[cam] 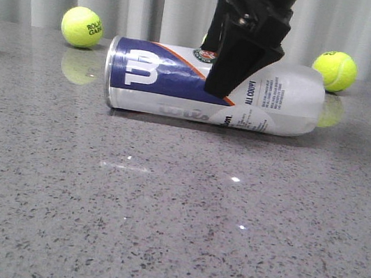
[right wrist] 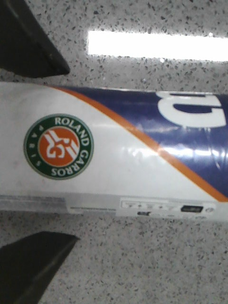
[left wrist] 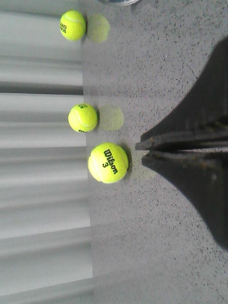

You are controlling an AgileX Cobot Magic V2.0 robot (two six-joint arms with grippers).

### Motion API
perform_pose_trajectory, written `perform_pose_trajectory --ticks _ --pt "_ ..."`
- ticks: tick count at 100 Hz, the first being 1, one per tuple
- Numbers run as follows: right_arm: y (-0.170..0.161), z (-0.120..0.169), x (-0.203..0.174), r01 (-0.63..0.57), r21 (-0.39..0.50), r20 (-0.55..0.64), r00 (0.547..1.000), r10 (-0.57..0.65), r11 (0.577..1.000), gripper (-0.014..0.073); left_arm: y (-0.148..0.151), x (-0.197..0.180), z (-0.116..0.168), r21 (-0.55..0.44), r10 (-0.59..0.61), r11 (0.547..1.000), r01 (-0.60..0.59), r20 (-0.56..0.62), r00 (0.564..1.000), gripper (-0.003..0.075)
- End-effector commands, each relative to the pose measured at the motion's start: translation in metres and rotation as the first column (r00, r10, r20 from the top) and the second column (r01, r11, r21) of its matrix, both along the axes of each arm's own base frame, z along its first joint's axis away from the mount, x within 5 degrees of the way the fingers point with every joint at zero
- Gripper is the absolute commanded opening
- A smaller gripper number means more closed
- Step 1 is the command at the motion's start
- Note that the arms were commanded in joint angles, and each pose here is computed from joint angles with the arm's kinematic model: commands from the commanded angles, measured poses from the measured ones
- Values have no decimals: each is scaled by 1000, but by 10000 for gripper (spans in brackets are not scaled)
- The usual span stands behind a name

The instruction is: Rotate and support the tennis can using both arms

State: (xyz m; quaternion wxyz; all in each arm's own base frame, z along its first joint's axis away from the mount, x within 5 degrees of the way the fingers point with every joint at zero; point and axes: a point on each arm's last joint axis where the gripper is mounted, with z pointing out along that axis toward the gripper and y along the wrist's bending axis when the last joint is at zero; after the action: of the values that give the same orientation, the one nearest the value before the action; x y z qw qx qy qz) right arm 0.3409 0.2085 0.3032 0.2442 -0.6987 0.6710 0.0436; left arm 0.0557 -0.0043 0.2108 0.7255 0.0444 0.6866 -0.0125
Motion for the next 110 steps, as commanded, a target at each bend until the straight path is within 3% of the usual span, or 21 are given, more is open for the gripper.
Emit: perform_pose_trajectory --ticks 1,25,33,46,56,73,87,102,110 --pt "-5 40 -11 3 76 83 996 -10 997 647 -1 -1 -7 -16 -8 1000 9 70 997 -21" --pt "-10 54 -23 -1 82 86 996 -6 997 647 -1 -1 -7 -16 -8 1000 9 70 997 -21" --pt "-12 61 -27 68 119 63 995 -76 991 647 -1 -1 -7 -16 -8 1000 9 70 997 -21" --pt "-19 81 -31 287 253 -3 955 -296 924 647 -1 -1 -7 -16 -8 1000 9 70 997 -21" --pt "-30 99 -35 358 334 11 924 -383 872 645 -1 -1 -7 -16 -8 1000 9 70 997 -21" --pt "-63 136 -46 485 485 -12 836 -549 728 646 -1 -1 -7 -16 -8 1000 9 70 997 -21" --pt "-102 157 -55 572 568 -42 738 -674 591 646 -1 -1 -7 -16 -8 1000 9 70 997 -21" --pt "-149 163 -65 669 630 -112 580 -807 393 646 -1 -1 -7 -16 -8 1000 9 70 997 -21" --pt "-166 158 -76 703 639 -149 510 -847 312 646 -1 -1 -7 -16 -8 1000 9 70 997 -21"
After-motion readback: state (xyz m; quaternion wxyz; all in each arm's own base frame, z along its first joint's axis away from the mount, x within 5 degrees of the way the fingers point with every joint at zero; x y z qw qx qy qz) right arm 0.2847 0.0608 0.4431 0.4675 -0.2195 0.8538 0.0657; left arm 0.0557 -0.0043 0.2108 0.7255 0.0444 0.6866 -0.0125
